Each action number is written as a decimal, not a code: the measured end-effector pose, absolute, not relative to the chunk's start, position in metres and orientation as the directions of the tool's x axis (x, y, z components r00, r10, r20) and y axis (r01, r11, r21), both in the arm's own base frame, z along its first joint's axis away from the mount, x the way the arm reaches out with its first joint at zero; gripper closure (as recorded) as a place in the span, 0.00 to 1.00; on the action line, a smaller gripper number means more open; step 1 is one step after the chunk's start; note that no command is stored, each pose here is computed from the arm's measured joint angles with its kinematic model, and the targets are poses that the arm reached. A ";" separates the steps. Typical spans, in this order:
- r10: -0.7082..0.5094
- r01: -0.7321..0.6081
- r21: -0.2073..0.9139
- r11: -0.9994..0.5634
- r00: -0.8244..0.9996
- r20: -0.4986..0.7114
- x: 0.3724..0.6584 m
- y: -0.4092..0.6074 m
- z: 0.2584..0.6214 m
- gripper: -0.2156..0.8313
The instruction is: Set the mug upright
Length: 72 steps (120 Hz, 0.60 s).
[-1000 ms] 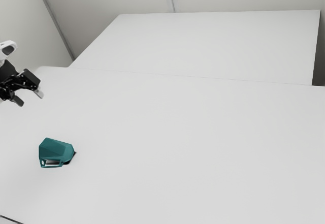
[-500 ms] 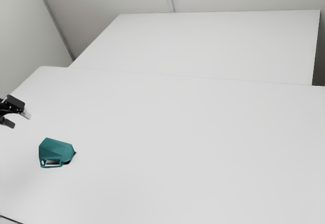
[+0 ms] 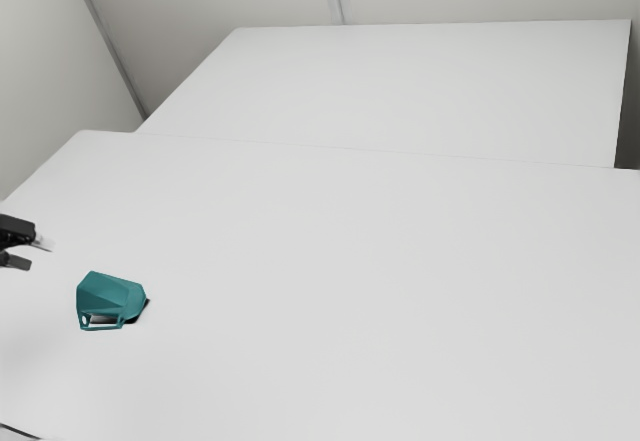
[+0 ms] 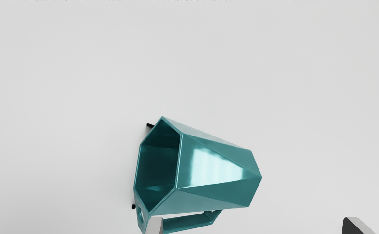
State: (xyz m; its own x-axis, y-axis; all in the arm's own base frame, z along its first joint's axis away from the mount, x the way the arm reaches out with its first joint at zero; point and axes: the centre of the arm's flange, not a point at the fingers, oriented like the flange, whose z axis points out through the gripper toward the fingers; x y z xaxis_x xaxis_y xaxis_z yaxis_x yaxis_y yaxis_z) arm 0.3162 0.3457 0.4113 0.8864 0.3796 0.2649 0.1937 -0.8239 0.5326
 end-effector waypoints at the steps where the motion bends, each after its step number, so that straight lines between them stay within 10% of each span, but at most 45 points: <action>1: 0.380 0.192 0.535 -0.823 0.886 0.267 0.316 0.346 0.410 0.21; 72: 0.347 0.076 0.603 -0.794 0.871 0.347 0.331 0.365 0.346 0.21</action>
State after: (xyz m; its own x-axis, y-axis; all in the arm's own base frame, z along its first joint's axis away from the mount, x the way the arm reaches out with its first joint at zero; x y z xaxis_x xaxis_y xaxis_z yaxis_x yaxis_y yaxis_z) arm 0.3314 0.3645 0.3461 0.8714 0.3468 0.3470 0.0756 -0.7938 0.6034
